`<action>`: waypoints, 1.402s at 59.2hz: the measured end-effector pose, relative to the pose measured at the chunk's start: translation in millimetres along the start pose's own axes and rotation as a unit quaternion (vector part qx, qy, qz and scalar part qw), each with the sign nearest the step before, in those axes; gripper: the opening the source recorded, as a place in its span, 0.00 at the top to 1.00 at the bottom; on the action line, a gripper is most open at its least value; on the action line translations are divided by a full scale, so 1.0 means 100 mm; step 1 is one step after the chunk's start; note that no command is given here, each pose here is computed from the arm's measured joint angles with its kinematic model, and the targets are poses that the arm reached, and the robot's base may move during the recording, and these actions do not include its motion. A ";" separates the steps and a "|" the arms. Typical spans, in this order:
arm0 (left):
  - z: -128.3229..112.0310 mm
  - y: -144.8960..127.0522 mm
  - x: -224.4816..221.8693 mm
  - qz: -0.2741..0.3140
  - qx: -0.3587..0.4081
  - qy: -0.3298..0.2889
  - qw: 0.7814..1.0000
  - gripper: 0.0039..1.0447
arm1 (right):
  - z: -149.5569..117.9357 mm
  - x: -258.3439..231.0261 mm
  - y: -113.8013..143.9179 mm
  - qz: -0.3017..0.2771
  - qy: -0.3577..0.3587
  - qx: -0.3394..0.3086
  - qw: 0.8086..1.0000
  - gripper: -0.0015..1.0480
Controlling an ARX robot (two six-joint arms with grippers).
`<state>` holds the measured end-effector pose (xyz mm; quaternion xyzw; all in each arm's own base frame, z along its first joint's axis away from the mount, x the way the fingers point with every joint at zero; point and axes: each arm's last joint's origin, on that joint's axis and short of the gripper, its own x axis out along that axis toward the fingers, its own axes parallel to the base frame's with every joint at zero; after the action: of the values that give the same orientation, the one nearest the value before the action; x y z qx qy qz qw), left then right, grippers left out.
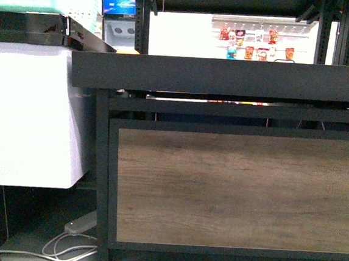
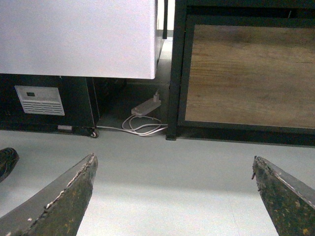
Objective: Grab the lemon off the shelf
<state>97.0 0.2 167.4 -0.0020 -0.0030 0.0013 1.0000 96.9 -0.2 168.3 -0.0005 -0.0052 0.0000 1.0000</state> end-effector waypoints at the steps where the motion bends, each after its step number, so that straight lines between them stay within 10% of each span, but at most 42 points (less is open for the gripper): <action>1: 0.00 0.00 0.00 0.000 0.000 0.000 1.000 0.08 | 0.00 0.00 0.00 0.000 0.000 0.000 1.000 0.07; 83: 0.00 0.00 0.00 0.000 0.000 0.000 1.000 0.08 | 0.00 0.00 0.00 0.000 0.000 0.000 1.000 0.07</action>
<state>97.0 0.3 167.4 -0.0020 -0.0030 0.0015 1.0000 96.9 -0.2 168.3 -0.0005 -0.0052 0.0000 1.0000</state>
